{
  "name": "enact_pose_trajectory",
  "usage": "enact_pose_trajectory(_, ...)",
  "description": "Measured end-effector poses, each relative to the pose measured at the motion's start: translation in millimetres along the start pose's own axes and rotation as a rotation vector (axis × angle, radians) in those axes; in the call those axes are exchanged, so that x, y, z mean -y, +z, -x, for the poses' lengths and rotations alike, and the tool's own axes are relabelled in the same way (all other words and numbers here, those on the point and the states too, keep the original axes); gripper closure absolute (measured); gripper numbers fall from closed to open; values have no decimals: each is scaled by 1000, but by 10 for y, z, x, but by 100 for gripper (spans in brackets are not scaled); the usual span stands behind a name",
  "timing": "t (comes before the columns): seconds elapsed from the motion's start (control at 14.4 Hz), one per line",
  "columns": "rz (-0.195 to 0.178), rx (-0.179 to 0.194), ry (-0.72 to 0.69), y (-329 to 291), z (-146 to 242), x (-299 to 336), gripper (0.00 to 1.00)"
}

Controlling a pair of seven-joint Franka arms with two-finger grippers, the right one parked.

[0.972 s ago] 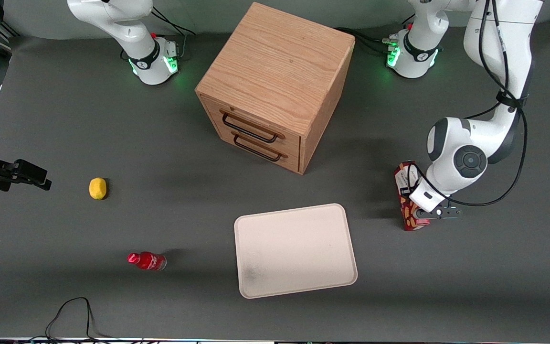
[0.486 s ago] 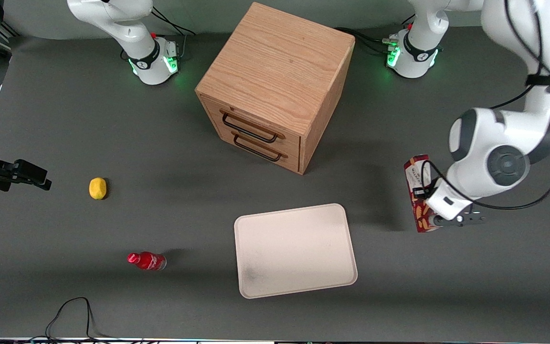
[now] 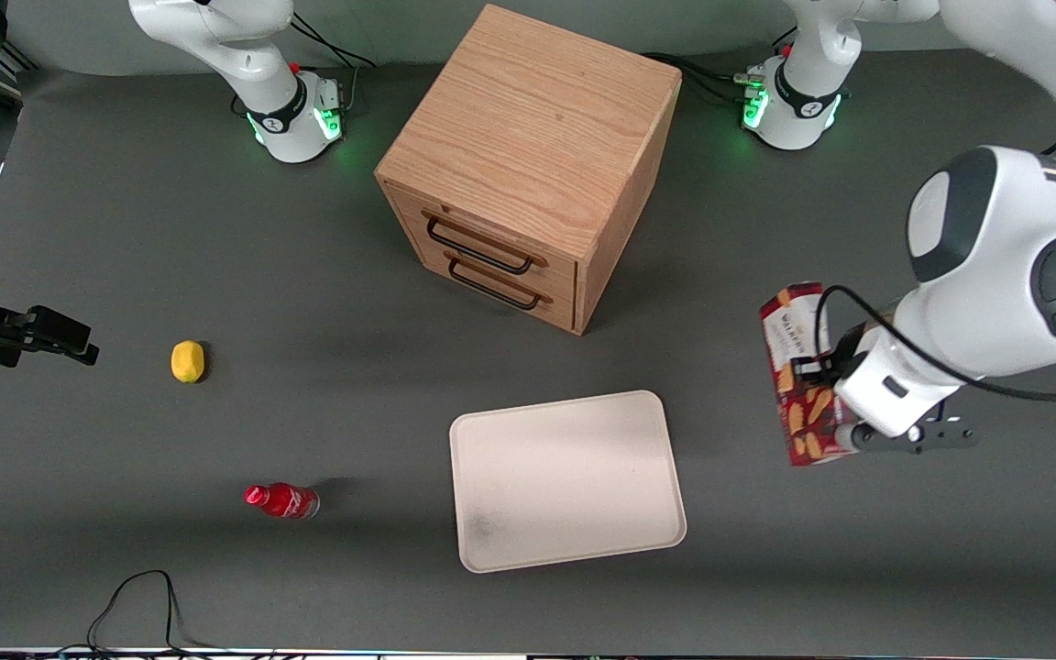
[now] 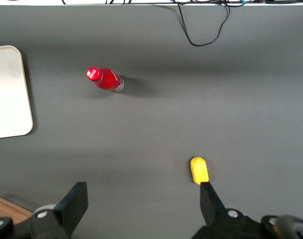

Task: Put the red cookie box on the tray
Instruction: 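Lift the box and carry it over the white tray, then lower the box onto the tray and open the left gripper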

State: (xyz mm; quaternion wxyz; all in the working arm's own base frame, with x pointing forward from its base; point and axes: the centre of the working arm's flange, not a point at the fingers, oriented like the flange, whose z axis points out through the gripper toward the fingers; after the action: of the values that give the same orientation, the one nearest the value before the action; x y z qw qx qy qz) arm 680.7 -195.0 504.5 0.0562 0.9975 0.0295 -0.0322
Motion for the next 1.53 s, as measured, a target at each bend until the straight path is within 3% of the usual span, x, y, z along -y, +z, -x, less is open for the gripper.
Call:
enact_pose_trajectory(0.21, 50, -33, -20, 464, -234, -492, 96)
enact_pose_trajectory(0.42, 56, -27, -57, 1204, -340, -854, 96)
enact_pose_trajectory(0.76, -77, -66, -52, 2368, -321, -1233, 96)
enact_pose_trajectory(1.04, -85, -94, -46, 2726, -350, -1222, 96)
enact_pose_trajectory(1.18, -95, -123, -32, 2733, -369, -1219, 82)
enact_pose_trajectory(1.53, -88, -187, -19, 2517, -389, -1215, 29)
